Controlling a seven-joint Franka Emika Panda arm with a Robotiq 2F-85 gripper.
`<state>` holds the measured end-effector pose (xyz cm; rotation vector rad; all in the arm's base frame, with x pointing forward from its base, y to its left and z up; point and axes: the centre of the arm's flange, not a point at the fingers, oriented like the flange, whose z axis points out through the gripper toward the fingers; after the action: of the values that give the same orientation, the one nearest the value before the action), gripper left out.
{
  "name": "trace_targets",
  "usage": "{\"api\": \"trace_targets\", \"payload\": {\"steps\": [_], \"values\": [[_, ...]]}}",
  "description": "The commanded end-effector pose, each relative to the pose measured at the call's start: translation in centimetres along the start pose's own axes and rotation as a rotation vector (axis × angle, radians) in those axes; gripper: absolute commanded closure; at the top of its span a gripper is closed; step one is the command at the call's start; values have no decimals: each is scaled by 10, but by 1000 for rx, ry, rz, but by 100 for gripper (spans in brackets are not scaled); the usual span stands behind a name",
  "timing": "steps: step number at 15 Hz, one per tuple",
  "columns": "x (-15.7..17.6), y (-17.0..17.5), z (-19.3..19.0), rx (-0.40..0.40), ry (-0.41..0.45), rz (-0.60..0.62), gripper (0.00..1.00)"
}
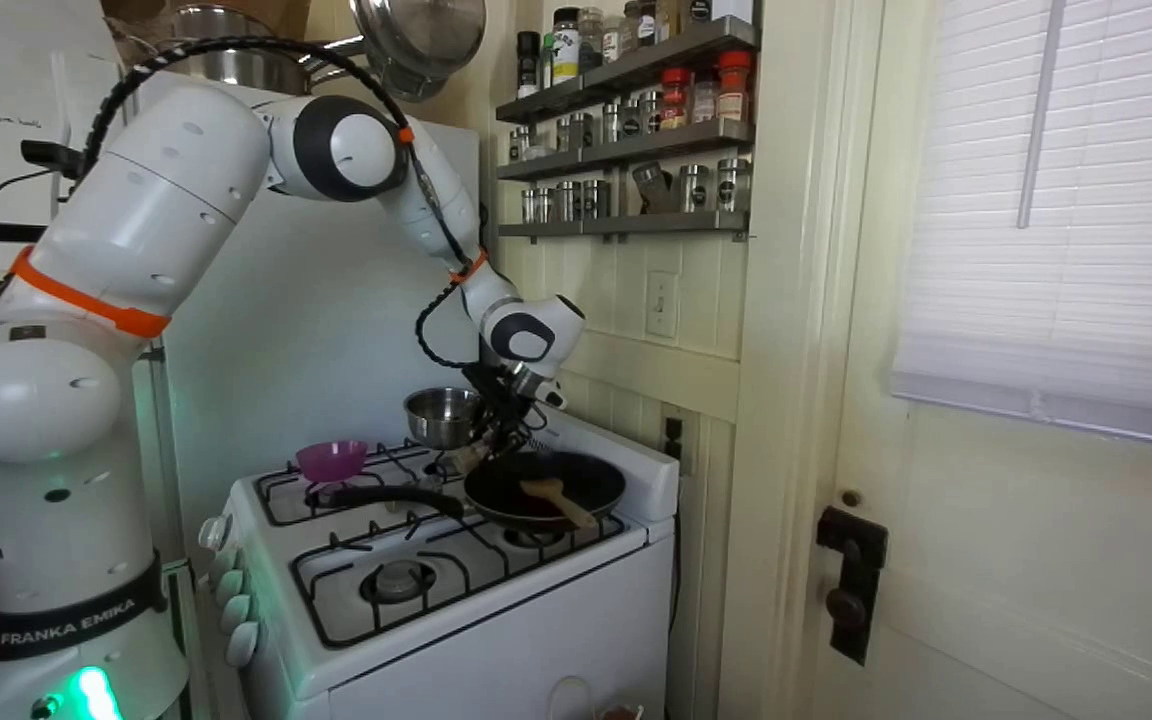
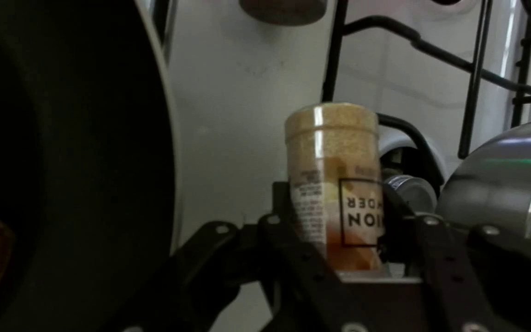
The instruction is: Remove one container from the bottom right rack and put it on the stove
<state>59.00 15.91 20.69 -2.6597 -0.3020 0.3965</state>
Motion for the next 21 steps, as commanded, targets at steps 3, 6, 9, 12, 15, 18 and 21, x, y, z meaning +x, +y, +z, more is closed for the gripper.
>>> {"api": "trace_targets", "payload": {"steps": [3,6,9,12,15,18,21], "values": [[2,3,3,-70,27,147,77],[6,0,1,-181,75,231,77],[13,-7,3,-272,72,271,77],[17,-15,6,-331,63,276,77],[19,-21,6,-361,43,264,77],[20,-23,6,-370,33,255,27],[22,-24,4,-376,28,252,16]]}}
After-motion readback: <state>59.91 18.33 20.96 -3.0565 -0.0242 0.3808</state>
